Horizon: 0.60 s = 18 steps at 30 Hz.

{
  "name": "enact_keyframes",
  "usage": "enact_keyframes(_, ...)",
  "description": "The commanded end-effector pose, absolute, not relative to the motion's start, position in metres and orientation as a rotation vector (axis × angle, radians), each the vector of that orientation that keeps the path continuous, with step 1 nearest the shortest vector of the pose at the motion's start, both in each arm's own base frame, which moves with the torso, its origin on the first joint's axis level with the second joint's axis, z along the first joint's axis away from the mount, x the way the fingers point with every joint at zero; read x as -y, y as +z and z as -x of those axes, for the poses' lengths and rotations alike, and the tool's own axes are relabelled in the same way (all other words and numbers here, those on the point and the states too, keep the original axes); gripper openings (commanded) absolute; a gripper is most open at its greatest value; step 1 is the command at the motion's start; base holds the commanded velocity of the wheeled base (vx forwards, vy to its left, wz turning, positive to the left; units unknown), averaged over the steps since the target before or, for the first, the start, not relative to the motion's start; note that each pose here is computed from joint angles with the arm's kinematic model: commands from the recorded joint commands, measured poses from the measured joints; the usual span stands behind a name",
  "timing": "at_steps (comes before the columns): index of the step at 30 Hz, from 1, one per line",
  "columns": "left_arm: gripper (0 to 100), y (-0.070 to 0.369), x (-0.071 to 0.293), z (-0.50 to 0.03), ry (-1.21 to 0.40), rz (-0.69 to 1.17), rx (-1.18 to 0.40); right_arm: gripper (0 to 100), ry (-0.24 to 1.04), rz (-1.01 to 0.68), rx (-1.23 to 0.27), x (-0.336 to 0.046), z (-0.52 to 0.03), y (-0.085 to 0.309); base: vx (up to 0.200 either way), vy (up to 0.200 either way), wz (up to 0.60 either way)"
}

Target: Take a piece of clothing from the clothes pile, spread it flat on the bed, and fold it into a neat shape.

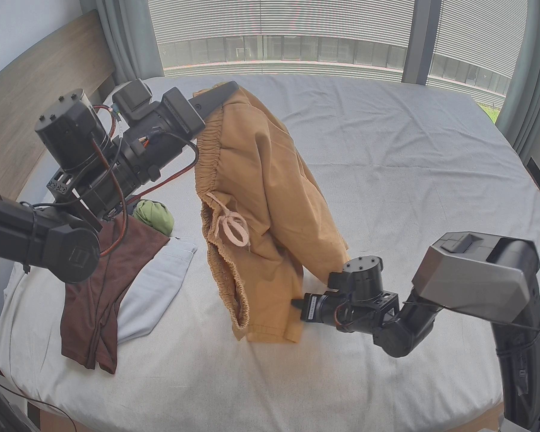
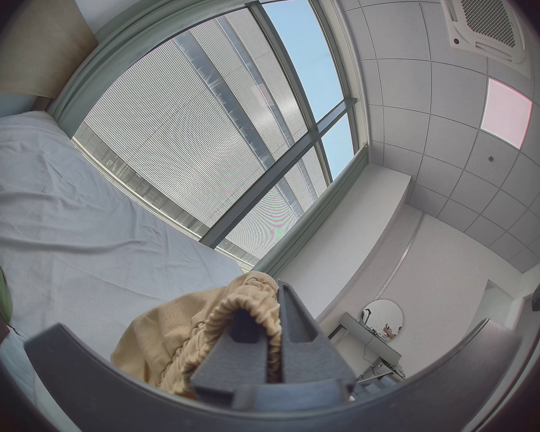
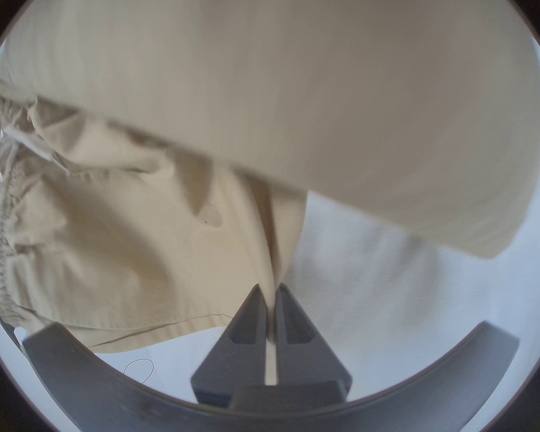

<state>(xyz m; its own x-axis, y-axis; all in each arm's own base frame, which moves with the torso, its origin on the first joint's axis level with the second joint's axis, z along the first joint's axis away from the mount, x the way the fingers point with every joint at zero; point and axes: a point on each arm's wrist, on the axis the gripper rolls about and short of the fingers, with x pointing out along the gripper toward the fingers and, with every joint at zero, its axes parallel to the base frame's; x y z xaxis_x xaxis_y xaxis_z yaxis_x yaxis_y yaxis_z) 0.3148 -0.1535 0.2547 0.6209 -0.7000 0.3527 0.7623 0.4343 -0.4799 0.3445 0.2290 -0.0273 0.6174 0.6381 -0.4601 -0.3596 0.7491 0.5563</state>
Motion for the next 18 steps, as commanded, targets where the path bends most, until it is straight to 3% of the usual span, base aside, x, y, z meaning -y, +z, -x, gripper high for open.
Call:
enact_keyframes(1,0,0.258,0.155,-0.312,-0.924,0.661,0.118,0,0.55,-0.465,-0.609,-0.188,-0.336,0.024,0.0,0.0,0.0)
enact_keyframes(18,0,0.248,0.17,-0.314,-0.94,0.682,0.103,0,0.398,-0.445,-0.518,-0.108,-0.329,0.063,0.0,0.0,0.0)
